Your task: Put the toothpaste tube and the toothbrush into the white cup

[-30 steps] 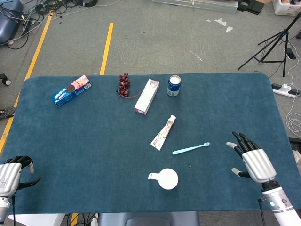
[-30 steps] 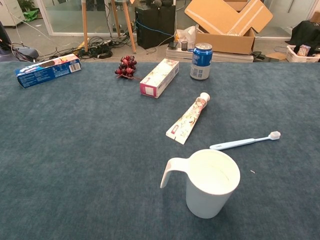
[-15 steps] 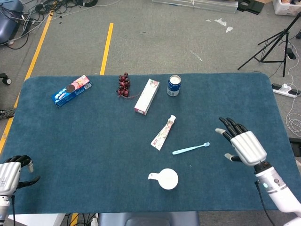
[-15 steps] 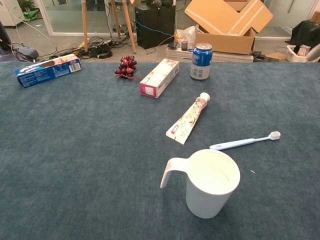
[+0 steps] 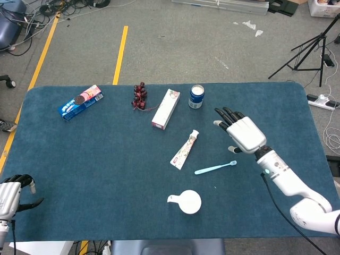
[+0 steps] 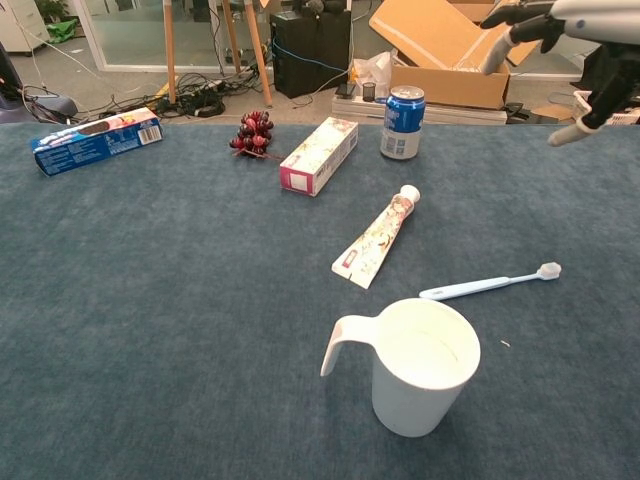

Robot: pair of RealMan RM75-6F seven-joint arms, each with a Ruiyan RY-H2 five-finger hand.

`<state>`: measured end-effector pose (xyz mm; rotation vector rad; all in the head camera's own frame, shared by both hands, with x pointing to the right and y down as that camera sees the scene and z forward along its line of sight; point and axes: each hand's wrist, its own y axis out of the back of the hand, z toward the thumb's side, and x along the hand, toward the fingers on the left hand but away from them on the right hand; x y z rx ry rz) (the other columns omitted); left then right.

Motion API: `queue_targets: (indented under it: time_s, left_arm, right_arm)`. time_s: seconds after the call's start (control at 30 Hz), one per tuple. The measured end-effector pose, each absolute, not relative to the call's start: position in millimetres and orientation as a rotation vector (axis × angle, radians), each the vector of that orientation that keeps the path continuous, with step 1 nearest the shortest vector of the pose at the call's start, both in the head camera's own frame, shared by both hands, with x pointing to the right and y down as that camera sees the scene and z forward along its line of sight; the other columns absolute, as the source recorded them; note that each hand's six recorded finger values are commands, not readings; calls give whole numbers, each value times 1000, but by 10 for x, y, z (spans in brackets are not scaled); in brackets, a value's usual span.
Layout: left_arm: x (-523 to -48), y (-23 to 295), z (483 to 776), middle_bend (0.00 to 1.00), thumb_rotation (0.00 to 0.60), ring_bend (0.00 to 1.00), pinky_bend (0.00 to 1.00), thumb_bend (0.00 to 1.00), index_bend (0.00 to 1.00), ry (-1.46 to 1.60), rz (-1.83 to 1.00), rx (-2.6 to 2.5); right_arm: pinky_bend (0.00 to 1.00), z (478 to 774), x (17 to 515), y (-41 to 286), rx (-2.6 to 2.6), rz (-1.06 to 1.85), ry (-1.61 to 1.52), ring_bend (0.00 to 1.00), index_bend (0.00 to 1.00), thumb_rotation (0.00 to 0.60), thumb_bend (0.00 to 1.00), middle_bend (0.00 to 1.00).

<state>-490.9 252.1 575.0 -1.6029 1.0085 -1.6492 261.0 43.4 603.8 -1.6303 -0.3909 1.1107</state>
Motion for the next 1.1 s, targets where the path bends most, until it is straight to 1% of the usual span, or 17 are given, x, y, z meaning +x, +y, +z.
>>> queue_targets:
  time_s: [0.2, 0.6, 0.87, 1.1]
  left_arm:
    - [-4936, 2511, 5758, 446, 600, 357, 397, 0, 646, 1014, -1654, -1602]
    - [-4981, 2460, 5781, 446, 600, 356, 397, 0, 647, 1037, -1641, -1599]
    - [-5017, 2440, 5787, 446, 600, 356, 397, 0, 647, 1056, -1642, -1591]
    - [-5054, 2425, 5810, 446, 600, 356, 397, 0, 647, 1064, -1659, -1589]
  right_arm:
    - [255, 6278, 2388, 231, -1568, 1108, -304, 0, 257, 600, 32, 25]
    - [255, 6801, 2170, 93, -1531, 1148, -161, 0, 257, 600, 33, 18]
    - [255, 7015, 2018, 64, -1569, 1150, -113, 0, 260, 600, 33, 17]
    - [255, 7152, 1883, 93, -1600, 1136, -76, 0, 291, 600, 32, 17]
